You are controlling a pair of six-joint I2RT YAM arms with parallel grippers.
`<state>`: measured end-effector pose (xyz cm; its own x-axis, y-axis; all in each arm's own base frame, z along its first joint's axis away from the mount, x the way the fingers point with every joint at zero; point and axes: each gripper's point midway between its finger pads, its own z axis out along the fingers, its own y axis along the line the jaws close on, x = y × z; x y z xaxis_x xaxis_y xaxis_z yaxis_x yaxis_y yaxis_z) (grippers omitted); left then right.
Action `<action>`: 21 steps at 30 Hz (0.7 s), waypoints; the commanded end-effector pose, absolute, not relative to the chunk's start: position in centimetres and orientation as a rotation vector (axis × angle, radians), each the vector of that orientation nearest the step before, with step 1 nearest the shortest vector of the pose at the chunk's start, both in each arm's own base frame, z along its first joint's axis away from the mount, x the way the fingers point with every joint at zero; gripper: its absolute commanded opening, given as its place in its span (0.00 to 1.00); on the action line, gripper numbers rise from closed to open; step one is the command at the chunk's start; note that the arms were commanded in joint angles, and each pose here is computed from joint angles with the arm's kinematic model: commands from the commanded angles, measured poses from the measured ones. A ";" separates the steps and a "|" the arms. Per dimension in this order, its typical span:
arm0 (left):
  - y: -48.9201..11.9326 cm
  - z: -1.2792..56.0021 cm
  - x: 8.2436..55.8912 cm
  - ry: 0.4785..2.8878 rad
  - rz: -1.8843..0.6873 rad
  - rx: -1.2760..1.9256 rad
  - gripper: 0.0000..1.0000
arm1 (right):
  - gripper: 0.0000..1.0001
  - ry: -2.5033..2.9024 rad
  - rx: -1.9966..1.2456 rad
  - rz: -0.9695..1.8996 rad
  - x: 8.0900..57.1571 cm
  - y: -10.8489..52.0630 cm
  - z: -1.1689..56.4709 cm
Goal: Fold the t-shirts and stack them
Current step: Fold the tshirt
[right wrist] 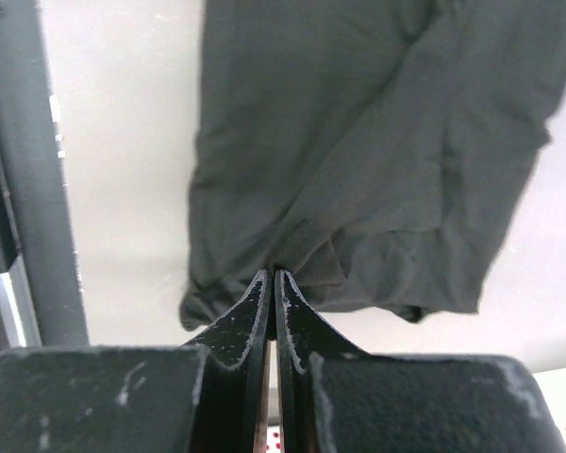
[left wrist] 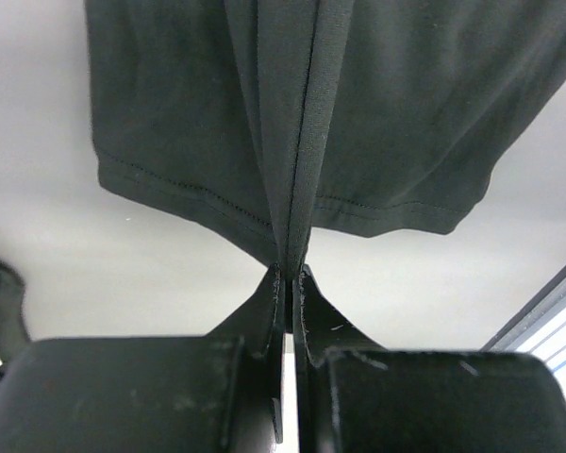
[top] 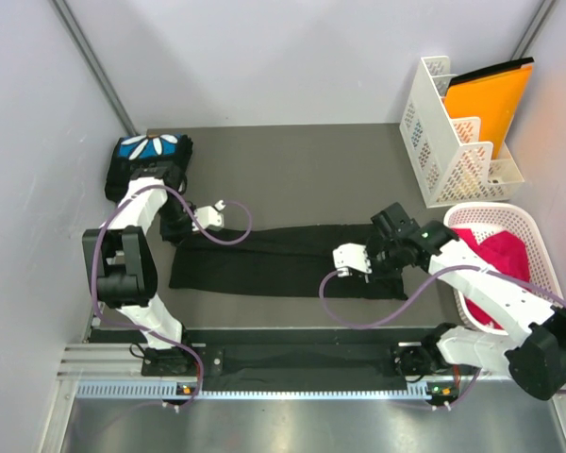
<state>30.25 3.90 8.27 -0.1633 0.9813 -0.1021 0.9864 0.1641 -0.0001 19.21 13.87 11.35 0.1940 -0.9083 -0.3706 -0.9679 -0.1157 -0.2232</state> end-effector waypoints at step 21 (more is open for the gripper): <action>4.6 7.1 31.1 2.333 0.003 1.964 0.00 | 0.00 1.587 -2.244 0.321 15.2 15.4 11.3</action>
